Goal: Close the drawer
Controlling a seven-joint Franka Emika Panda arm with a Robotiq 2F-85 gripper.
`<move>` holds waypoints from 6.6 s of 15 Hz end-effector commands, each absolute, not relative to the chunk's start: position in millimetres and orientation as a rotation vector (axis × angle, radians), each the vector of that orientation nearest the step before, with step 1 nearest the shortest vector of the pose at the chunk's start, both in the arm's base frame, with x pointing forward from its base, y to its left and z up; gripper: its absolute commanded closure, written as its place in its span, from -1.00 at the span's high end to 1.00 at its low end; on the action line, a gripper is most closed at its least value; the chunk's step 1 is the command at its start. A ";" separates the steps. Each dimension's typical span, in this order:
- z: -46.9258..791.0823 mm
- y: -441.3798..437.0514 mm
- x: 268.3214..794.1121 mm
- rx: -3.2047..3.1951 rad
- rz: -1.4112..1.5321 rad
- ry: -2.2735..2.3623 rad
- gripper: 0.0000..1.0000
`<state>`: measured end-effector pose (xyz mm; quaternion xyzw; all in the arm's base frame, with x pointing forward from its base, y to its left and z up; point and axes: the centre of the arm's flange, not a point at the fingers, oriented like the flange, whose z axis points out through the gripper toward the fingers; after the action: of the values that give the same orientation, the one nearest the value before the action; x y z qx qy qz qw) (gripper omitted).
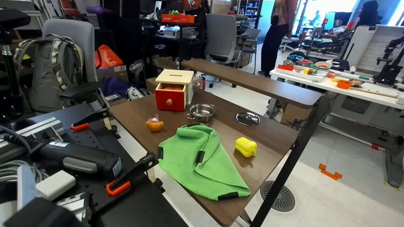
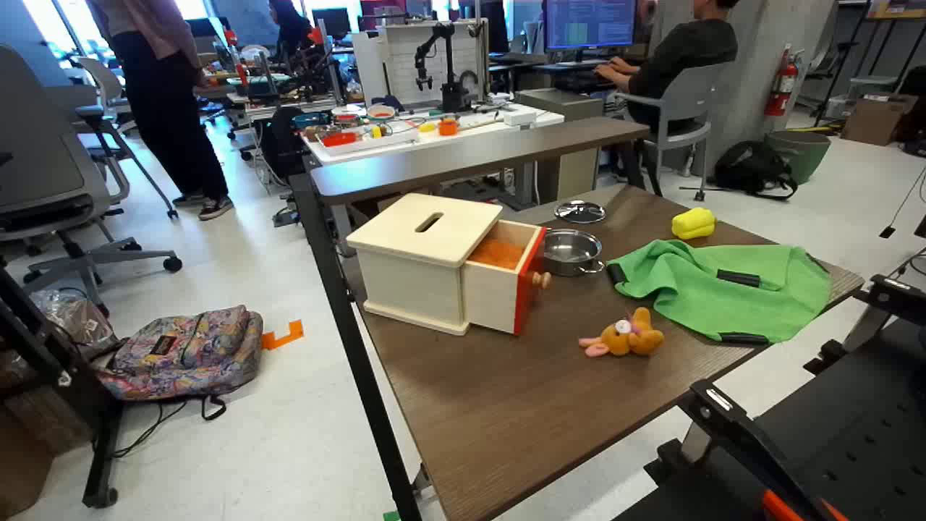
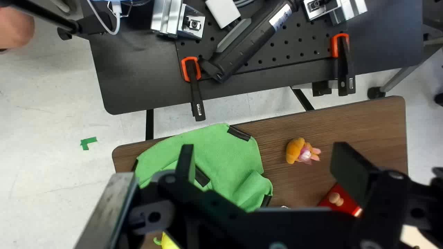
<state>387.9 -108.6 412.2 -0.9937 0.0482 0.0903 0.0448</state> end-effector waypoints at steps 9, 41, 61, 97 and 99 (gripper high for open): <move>392.2 -82.4 396.5 -3.070 0.231 0.119 1.00; 179.6 63.2 480.4 -3.120 -0.484 -0.636 1.00; 119.6 81.7 539.7 -2.927 -0.382 -0.838 1.00; 117.9 126.9 566.0 -2.889 -0.278 -0.984 -0.87; 119.1 129.3 568.9 -2.891 -0.275 -0.980 -0.87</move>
<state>557.1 116.1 111.9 -0.9428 -0.3186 -0.0912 0.0370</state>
